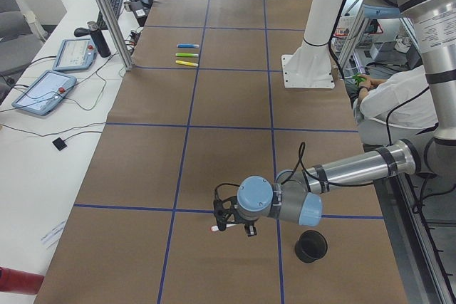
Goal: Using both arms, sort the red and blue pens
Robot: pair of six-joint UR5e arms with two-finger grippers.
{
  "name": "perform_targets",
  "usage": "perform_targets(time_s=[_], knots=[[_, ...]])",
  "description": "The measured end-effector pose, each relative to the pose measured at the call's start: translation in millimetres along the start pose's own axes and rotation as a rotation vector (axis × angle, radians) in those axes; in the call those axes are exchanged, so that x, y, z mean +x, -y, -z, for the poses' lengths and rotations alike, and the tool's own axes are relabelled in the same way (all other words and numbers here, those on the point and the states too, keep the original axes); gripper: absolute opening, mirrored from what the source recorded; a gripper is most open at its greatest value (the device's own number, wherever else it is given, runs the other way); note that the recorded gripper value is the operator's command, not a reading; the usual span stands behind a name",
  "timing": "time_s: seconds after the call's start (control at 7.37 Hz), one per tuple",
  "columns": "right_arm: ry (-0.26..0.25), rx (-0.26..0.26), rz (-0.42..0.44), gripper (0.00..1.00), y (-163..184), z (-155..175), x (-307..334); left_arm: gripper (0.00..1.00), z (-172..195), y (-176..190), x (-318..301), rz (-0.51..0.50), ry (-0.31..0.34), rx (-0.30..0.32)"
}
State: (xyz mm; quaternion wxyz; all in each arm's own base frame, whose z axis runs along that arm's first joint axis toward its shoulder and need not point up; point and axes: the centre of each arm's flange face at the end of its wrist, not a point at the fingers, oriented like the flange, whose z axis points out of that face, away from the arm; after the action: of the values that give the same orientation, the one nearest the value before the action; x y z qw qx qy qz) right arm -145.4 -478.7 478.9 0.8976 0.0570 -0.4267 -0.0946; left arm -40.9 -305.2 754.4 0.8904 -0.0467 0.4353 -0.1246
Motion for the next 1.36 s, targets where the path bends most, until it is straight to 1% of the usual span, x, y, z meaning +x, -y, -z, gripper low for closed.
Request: perform_targets(time_s=[0.14, 0.27, 0.41, 0.54, 0.68, 0.81, 1.09, 1.36], knots=[[0.0, 0.002, 0.005, 1.0, 0.9, 0.2, -2.1, 0.0, -5.0, -17.3, -28.8, -0.001, 0.019, -0.021], [0.004, 0.008, 0.008, 1.0, 2.1, -0.3, -6.0, 0.0, -4.1, -24.1, -50.4, -0.012, 0.06, -0.027], [0.008, 0.023, 0.004, 1.0, 2.8, -2.4, -12.6, 0.0, 2.2, -23.5, -66.5, -0.017, 0.112, -0.026], [0.011, 0.043, -0.007, 1.0, 3.2, -6.4, -21.5, 0.0, 7.6, -21.5, -77.8, -0.004, 0.148, -0.048], [0.012, 0.056, -0.018, 1.0, 3.2, -10.8, -28.9, 0.0, 12.4, -20.5, -85.0, 0.014, 0.161, -0.101], [0.013, 0.061, -0.024, 1.0, 3.3, -13.1, -32.4, 0.0, 21.4, -17.4, -87.7, 0.036, 0.155, -0.159], [0.015, 0.063, -0.027, 1.0, 3.5, -14.1, -34.4, 0.0, 51.0, -7.3, -80.6, 0.091, 0.113, -0.279], [0.015, 0.063, -0.028, 1.0, 3.6, -14.2, -34.9, 0.0, 74.4, -8.2, -67.1, 0.174, 0.078, -0.367]])
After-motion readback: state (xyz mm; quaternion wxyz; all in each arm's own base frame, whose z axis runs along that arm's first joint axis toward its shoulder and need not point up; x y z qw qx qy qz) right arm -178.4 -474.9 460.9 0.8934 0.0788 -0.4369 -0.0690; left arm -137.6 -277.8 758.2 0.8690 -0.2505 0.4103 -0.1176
